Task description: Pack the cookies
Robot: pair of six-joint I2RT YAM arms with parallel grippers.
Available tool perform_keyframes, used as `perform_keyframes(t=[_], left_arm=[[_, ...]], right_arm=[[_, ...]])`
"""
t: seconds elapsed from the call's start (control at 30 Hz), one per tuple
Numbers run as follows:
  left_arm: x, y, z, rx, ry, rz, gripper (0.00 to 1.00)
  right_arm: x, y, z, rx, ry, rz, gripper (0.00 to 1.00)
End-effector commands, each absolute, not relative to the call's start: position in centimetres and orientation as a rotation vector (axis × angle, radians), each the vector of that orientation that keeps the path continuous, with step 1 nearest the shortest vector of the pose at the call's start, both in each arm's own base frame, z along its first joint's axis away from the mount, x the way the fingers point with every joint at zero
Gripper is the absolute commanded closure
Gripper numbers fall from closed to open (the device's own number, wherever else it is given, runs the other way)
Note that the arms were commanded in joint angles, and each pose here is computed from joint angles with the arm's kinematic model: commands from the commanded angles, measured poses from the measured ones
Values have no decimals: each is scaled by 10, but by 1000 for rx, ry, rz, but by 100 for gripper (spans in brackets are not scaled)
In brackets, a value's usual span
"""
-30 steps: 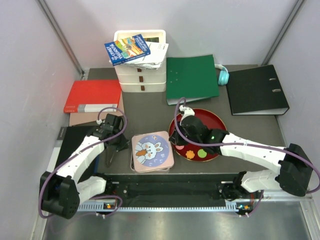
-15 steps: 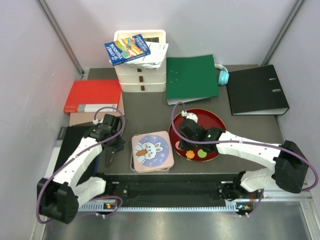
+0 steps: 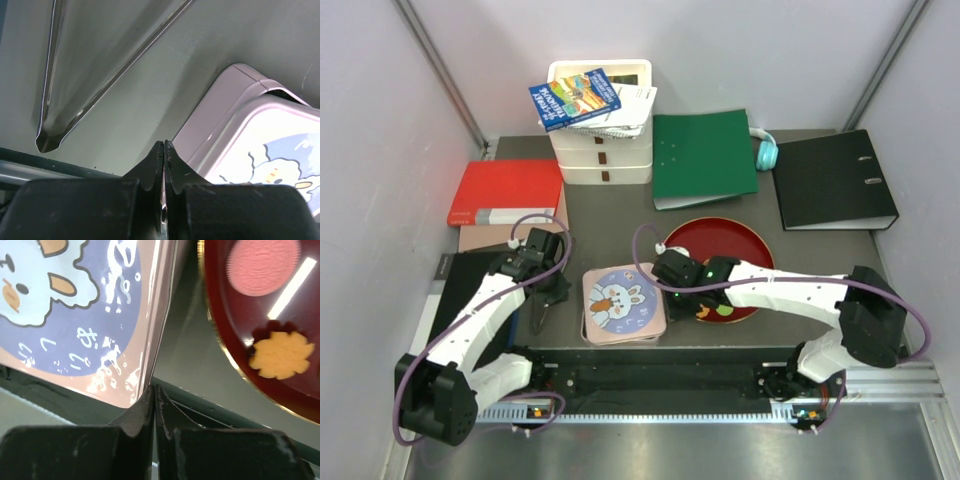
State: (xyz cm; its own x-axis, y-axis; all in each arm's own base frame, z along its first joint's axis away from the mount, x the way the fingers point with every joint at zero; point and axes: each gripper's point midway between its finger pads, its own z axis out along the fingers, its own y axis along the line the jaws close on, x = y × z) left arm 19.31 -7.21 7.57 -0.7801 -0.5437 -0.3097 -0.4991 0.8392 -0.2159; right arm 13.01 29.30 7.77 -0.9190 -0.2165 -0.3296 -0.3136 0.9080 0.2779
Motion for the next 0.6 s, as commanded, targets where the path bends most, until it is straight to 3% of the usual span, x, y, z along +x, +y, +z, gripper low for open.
perform_keyframes(t=[0.0, 0.33, 0.57], left_arm=[[200, -76, 82, -748, 2640, -205, 97], [201, -79, 82, -738, 2641, -228, 96], [203, -77, 83, -731, 2632, -213, 96]], right_arm=[[123, 314, 91, -440, 2769, 562, 100], [113, 339, 94, -439, 2763, 726, 100], [120, 326, 101, -394, 2747, 643, 100]])
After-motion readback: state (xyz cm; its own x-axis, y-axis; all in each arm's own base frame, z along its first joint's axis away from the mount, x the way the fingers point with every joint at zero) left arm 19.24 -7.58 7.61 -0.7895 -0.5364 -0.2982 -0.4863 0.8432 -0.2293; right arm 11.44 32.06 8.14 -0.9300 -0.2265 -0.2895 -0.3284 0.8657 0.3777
